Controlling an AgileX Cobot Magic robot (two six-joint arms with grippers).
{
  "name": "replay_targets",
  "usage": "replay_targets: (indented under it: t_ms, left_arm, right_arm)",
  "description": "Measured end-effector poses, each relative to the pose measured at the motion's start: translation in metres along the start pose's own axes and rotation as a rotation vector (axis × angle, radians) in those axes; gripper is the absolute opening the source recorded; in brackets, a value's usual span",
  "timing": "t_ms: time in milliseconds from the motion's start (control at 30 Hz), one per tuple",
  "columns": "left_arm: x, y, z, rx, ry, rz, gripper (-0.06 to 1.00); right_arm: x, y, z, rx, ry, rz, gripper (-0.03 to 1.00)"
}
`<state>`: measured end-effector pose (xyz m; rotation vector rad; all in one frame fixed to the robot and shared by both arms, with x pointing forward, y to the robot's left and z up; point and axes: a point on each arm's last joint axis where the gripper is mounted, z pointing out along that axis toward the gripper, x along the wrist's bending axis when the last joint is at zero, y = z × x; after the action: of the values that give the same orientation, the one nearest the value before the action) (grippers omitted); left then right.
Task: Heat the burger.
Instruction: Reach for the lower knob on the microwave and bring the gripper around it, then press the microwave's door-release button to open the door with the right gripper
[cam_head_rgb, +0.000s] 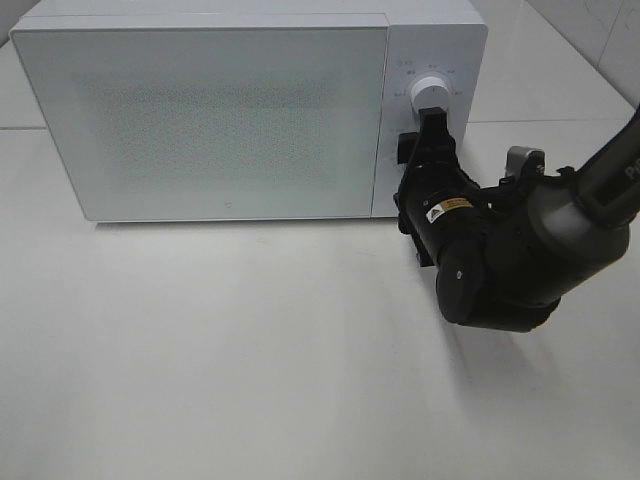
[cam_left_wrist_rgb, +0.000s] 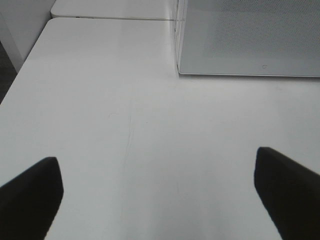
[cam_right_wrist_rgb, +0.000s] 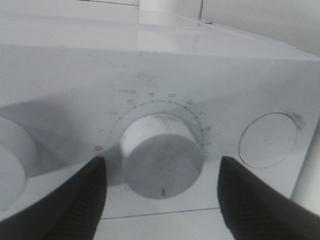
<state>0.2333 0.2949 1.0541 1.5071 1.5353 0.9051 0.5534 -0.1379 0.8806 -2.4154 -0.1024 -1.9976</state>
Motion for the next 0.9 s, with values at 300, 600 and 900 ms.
replay_targets:
  t_ms: [300, 600, 900]
  left_arm:
    - [0.0, 0.0, 0.0, 0.0, 0.0, 0.0, 0.96]
    - [0.0, 0.0, 0.0, 0.0, 0.0, 0.0, 0.96]
    - [0.0, 0.0, 0.0, 0.0, 0.0, 0.001, 0.96]
  right_arm:
    - [0.01, 0.007, -0.013, 0.007, 0.008, -0.014, 0.74]
    - [0.014, 0.017, -0.042, 0.09, -0.07, -0.222, 0.74]
    - [0.027, 0.012, -0.068, 0.344, -0.225, -0.697, 0.74]
